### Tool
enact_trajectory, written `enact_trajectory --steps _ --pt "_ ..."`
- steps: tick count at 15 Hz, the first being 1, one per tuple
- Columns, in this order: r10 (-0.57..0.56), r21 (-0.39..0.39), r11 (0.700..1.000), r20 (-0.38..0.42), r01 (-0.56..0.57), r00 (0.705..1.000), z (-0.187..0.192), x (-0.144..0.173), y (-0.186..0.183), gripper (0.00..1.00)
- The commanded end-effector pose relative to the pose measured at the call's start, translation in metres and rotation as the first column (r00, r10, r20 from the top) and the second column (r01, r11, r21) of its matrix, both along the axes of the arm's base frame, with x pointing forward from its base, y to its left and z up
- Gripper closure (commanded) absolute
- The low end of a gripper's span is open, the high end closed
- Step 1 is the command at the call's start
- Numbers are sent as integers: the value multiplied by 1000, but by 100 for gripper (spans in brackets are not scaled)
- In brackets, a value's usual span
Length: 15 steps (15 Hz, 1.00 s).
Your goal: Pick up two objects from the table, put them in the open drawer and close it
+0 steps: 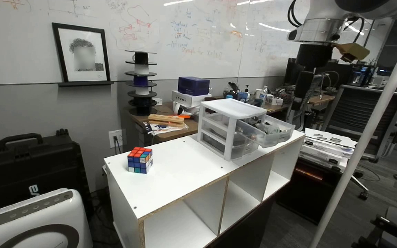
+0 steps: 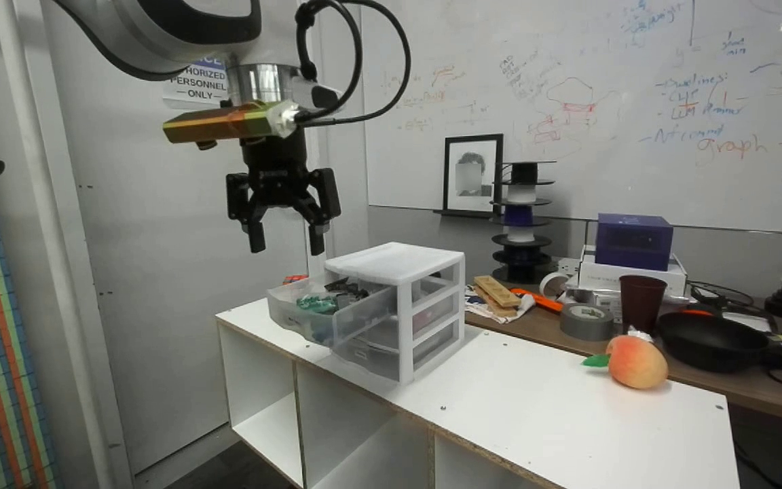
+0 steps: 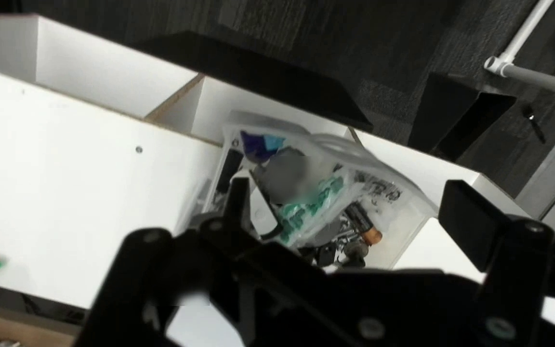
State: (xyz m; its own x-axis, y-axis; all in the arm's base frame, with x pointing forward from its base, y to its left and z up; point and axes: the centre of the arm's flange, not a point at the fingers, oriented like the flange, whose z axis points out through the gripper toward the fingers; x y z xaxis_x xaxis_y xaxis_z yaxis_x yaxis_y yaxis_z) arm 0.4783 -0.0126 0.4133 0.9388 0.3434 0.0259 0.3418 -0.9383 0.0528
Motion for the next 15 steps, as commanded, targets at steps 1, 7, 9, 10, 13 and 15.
enact_trajectory --steps 1,7,9,10,13,15 --pt "-122 -5 993 -47 121 991 6 -45 9 0" --pt "-227 -20 974 -86 226 970 -30 -51 -2 0" --pt "-224 -33 974 -71 222 972 -49 -45 -8 0" --pt "-226 -40 974 -61 224 972 -56 -42 -10 0" --pt "-206 -61 977 -1 205 979 -75 -31 -12 0" --pt "-199 -53 979 -3 199 980 -85 -24 -10 0"
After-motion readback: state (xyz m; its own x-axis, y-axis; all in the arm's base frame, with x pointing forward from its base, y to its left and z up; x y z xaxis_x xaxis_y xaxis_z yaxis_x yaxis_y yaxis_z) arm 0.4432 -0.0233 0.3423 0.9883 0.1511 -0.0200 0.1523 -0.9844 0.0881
